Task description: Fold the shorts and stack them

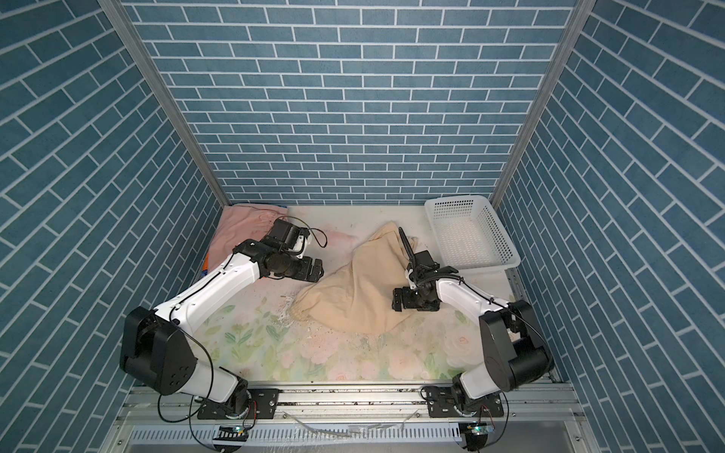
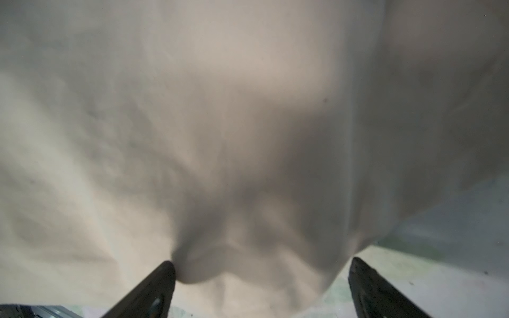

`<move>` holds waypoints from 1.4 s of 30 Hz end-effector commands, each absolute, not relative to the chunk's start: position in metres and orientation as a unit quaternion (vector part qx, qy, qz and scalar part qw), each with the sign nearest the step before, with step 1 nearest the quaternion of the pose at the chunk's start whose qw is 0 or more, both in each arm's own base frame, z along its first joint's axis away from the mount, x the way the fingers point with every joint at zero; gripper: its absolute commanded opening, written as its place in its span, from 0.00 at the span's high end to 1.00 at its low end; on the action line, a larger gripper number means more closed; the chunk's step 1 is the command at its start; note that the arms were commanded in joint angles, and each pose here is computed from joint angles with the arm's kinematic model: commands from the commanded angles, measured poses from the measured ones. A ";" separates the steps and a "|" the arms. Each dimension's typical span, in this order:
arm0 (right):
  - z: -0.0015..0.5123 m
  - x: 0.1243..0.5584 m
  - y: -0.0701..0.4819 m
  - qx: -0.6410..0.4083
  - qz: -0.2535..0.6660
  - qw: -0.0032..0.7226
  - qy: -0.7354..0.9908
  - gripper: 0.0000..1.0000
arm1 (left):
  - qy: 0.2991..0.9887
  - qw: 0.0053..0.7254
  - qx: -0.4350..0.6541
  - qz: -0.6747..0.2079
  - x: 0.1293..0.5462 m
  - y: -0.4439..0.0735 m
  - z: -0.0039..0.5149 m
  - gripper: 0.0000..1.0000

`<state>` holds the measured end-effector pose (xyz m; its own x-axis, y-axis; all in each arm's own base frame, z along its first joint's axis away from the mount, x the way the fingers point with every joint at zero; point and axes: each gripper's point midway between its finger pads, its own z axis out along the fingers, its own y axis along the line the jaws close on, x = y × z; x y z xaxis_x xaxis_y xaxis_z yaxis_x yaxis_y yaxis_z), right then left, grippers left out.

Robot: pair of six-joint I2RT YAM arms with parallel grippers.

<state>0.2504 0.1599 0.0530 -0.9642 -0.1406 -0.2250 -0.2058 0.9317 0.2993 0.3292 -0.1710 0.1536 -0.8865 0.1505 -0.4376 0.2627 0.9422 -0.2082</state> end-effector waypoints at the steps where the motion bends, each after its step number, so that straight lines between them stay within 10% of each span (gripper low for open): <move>1: 0.049 0.250 0.156 -0.062 0.164 0.122 0.977 0.01 | 0.965 0.190 0.100 -0.154 0.323 -0.177 0.146 0.01; 9: 0.028 0.253 0.169 0.000 0.202 0.129 0.971 0.15 | 0.965 0.187 0.098 -0.153 0.317 -0.174 0.149 0.00; 14: 0.052 0.282 0.200 0.012 0.235 0.159 0.959 0.81 | 0.962 0.198 0.092 -0.162 0.314 -0.173 0.160 0.00; 17: 0.096 0.311 0.236 -0.007 0.274 0.195 0.942 1.00 | 0.952 0.217 0.093 -0.193 0.310 -0.180 0.176 0.00; 25: 0.218 0.430 0.275 -0.036 0.259 0.293 0.920 1.00 | 0.924 0.234 0.071 -0.294 0.294 -0.208 0.194 0.00; 33: 0.169 0.539 0.247 0.036 0.207 0.272 0.939 1.00 | 0.939 0.183 0.093 -0.276 0.261 -0.234 0.155 0.00; 42: 0.144 0.537 0.245 0.023 0.207 0.242 0.948 1.00 | 0.960 0.168 0.103 -0.199 0.283 -0.239 0.113 0.00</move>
